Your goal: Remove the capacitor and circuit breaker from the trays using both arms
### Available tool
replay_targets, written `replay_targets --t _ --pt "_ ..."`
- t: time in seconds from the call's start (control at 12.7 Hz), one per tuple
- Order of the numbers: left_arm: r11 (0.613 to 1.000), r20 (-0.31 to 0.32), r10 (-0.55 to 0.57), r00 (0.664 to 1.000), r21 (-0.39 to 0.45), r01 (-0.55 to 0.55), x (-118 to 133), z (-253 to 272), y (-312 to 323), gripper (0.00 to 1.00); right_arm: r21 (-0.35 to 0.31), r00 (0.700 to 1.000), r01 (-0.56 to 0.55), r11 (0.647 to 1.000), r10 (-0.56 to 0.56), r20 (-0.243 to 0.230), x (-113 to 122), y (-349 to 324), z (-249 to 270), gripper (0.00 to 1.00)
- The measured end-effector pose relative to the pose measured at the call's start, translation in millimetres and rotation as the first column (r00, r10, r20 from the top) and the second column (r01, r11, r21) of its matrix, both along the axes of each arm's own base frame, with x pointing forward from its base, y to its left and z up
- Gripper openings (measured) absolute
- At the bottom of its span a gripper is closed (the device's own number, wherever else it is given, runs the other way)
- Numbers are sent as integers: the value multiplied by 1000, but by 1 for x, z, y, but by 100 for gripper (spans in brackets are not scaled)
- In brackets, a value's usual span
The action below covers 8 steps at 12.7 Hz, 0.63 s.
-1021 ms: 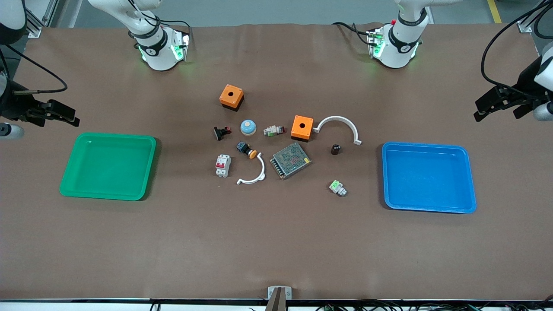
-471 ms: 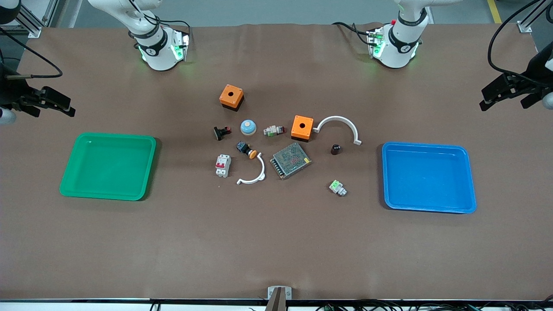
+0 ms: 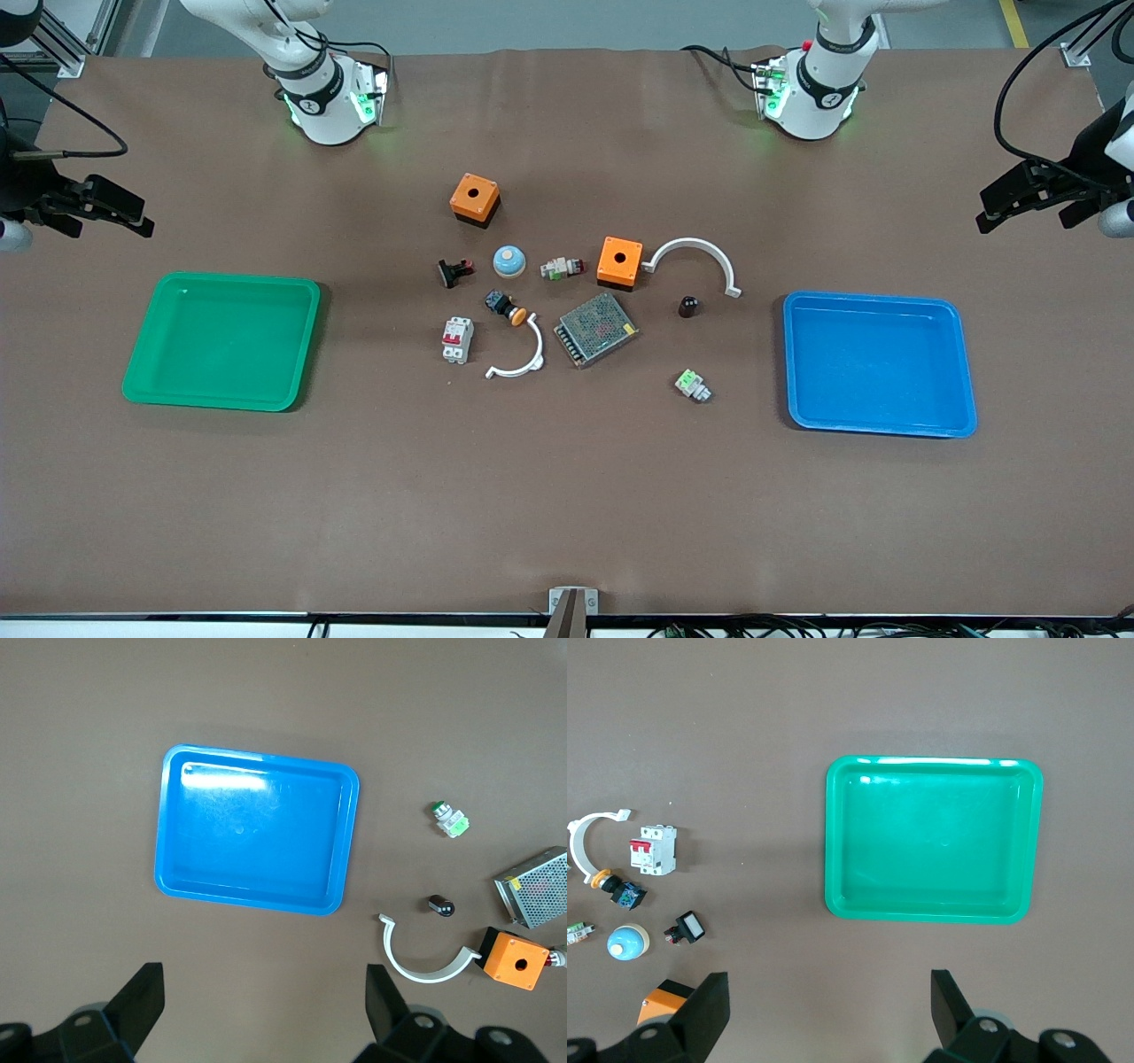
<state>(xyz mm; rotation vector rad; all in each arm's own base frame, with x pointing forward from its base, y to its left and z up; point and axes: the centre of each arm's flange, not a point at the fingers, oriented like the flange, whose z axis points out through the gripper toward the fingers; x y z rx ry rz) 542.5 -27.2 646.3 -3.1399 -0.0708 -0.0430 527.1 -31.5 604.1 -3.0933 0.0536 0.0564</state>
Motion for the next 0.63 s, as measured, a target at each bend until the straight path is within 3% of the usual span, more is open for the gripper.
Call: replay_targets --t 0.63 --pt "1000 -5 1 1000 -1 -1 8 -4 1 100 -25 1000 -7 1000 7 7 1 -1 1 100"
